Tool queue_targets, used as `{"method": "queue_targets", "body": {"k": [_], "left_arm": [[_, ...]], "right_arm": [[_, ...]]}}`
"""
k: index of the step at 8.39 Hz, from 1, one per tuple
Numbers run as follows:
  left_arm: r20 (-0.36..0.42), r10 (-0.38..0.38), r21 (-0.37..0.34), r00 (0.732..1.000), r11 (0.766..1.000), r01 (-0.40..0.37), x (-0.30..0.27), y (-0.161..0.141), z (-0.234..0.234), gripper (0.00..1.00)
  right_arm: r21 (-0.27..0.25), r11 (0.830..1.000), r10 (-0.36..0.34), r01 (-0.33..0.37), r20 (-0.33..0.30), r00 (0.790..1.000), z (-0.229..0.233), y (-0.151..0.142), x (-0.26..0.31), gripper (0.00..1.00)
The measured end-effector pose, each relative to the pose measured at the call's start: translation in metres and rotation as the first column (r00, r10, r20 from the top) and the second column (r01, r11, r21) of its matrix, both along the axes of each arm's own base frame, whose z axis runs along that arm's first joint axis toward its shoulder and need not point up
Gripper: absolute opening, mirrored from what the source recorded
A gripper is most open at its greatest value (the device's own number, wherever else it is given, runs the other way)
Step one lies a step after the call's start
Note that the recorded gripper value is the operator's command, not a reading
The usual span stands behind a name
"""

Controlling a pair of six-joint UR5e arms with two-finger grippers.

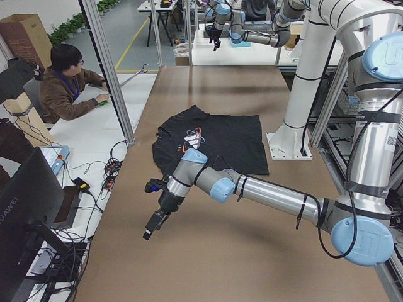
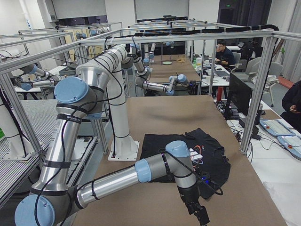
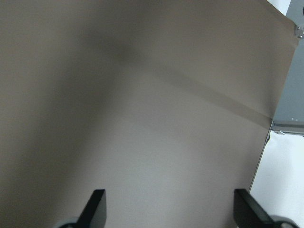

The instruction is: Fold clothes

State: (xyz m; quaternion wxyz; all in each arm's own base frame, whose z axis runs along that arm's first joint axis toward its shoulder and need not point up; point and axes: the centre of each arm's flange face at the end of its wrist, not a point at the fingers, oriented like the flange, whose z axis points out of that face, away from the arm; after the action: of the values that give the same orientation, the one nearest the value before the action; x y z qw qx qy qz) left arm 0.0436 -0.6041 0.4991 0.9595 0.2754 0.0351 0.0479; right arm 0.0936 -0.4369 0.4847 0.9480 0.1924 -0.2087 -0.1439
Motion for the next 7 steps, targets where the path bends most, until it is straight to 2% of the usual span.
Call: {"method": "queue_targets", "body": {"k": [5, 7], "left_arm": [[-0.039, -0.01, 0.001, 0.999, 1.0, 0.01, 0.003, 0.01, -0.002, 1.0], [-0.169, -0.016, 0.003, 0.985, 1.0, 0.017, 0.016, 0.009, -0.012, 1.0]], "right_arm": [[-0.006, 1.0, -0.004, 0.004, 0.001, 1.0, 0.003, -0.001, -0.001, 0.94], [-0.028, 1.0, -0.001, 0.001, 0.002, 1.0, 0.013, -0.009, -0.003, 0.94]]}}
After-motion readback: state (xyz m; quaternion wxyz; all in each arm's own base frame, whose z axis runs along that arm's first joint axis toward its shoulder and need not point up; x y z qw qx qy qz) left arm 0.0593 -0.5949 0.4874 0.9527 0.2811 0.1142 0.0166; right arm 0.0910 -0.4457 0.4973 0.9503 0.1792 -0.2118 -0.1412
